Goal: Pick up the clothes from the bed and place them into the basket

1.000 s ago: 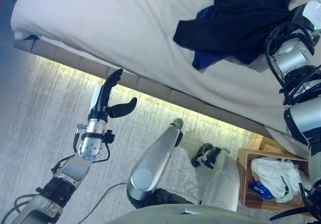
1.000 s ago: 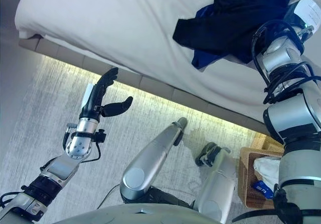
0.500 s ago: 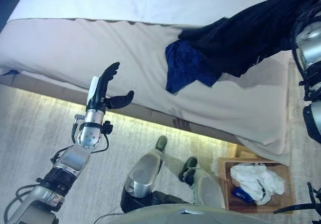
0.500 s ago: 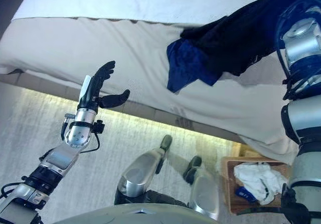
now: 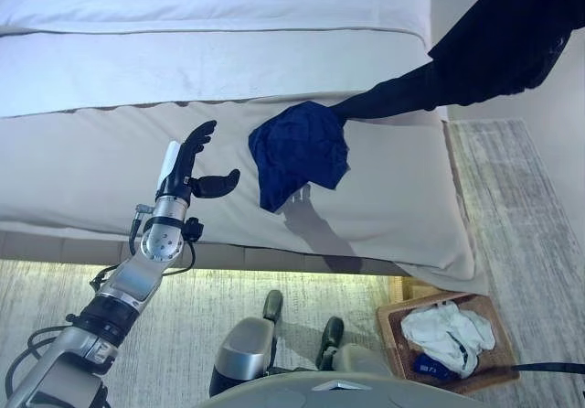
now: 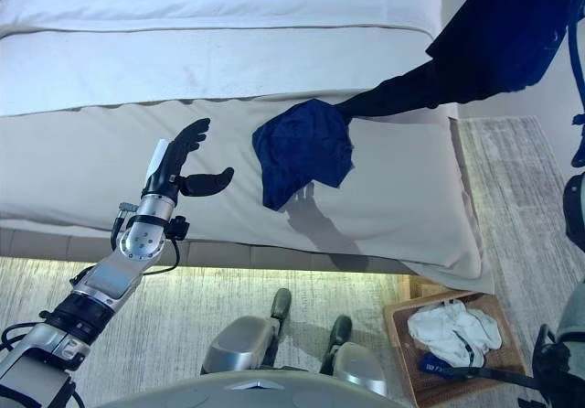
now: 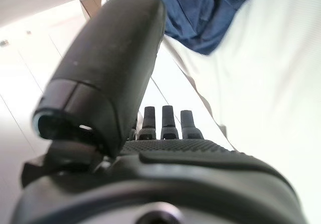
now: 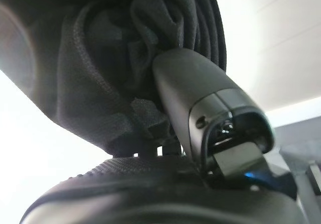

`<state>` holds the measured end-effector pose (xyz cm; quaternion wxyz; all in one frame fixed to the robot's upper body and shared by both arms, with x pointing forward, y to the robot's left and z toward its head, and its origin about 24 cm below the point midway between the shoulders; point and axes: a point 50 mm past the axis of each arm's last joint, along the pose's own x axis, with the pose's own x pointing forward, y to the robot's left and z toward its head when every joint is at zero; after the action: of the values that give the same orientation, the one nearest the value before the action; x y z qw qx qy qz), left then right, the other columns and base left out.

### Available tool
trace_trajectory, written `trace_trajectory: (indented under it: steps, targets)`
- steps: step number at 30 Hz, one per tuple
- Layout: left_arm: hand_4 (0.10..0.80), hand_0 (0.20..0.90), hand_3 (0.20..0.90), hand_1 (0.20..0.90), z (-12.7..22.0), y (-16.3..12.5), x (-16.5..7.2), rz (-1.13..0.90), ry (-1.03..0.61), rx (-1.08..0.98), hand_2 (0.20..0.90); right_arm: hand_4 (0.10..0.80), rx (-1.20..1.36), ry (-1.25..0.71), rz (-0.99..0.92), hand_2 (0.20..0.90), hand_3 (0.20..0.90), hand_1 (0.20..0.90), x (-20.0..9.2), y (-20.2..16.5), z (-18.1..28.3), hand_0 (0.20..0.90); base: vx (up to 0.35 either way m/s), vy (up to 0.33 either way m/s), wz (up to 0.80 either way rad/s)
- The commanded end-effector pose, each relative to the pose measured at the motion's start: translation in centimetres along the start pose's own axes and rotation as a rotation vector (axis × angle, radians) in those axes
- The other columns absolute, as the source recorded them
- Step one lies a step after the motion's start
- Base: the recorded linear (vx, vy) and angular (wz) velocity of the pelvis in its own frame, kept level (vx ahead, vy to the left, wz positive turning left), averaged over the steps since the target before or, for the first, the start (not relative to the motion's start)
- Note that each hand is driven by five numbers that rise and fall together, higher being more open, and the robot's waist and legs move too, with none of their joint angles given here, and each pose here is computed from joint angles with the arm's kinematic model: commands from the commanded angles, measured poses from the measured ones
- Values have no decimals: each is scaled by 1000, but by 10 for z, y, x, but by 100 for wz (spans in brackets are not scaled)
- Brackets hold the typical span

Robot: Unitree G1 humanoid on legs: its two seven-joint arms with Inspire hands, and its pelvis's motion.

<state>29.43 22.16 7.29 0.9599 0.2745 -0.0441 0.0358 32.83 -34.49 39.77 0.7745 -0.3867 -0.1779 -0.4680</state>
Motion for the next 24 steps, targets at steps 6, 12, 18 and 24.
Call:
trace_trajectory:
  steps: [6,12,18,24]
  targets:
    - [800,900,900,900,-2,-30,-5,-68,-41,-36,900,100,-81,-219,-100,300,200,300,1,-27,13,300,-20,29,-37]
    - [800,900,900,900,1,-37,-3,-87,-60,-25,900,100,-103,-225,-124,300,200,300,-3,-31,3,300,-53,18,-37]
    - [800,900,900,900,0,-40,-2,-115,-72,-16,900,100,-107,-223,-162,300,200,300,-3,-45,2,300,-24,4,-27]
    - [800,900,900,900,3,-43,0,-134,-87,-20,900,100,-97,-200,-170,300,200,300,1,-62,-2,300,-24,12,-19]
